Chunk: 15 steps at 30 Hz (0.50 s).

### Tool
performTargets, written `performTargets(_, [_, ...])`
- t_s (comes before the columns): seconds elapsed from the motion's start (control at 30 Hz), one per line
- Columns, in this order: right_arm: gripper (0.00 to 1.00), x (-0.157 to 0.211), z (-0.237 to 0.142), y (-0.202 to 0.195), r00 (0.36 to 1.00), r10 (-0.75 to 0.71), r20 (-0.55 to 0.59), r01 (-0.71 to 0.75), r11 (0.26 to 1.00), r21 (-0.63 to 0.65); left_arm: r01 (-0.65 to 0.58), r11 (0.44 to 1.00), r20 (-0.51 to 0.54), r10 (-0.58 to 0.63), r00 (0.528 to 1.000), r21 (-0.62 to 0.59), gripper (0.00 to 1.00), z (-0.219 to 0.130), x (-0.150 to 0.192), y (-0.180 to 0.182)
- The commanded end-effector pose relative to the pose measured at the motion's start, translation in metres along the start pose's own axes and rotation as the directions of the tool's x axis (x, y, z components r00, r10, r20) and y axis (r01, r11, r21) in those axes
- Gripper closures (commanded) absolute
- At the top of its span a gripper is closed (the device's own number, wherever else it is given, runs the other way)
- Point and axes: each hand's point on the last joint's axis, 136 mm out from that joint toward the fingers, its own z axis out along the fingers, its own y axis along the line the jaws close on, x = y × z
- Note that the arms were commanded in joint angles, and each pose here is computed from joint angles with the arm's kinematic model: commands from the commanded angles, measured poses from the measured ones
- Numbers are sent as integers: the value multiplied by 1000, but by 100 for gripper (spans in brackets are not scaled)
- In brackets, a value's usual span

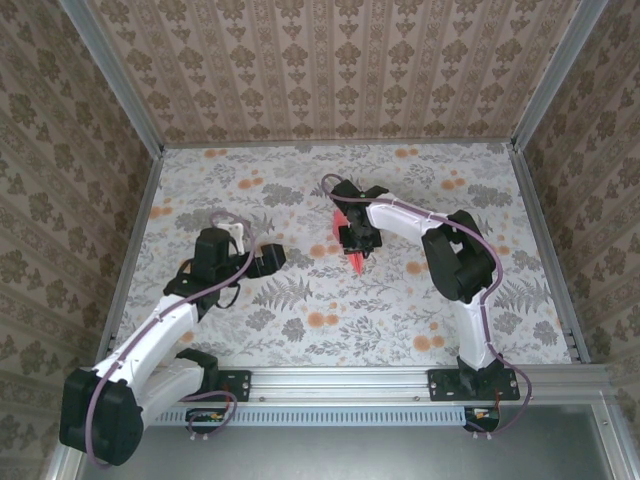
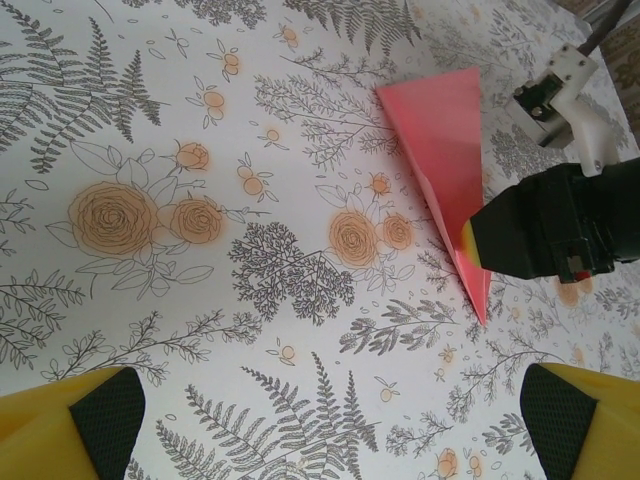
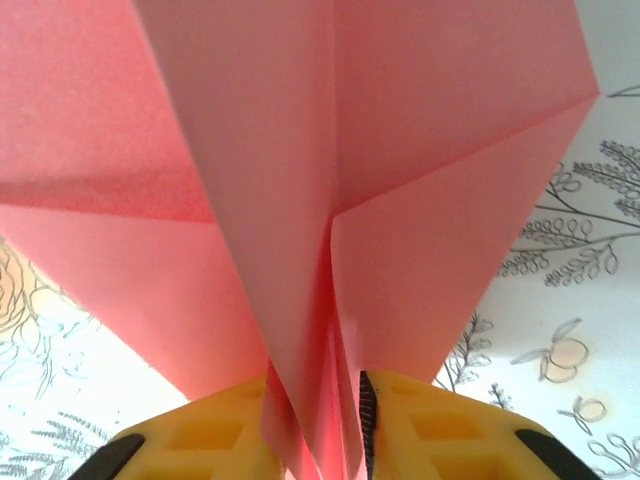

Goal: Fold a paper plane with a square sheet of paper (fold left side to right side)
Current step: Move the paper plane to the center of the table.

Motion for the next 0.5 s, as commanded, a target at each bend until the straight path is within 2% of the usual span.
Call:
performTargets(0.0, [69, -2, -42, -2, 999, -12, 48, 13, 1000, -13, -11, 999, 28, 10, 1000, 30, 0, -7, -18, -9])
performTargets(0.17, [60, 2, -74, -10, 994, -21, 107, 23, 1000, -20, 38, 999, 49, -40, 998, 39, 0, -11, -31, -4])
performTargets(0.3, [49, 4, -105, -30, 977, -39, 210, 38, 999, 7, 73, 997, 91, -75, 993, 24, 0, -19, -43, 6])
performTargets(0.47, [34, 6, -137, -79, 928, -26, 372, -2, 997, 73, 93, 991, 220, -70, 973, -97, 0, -38, -64, 32])
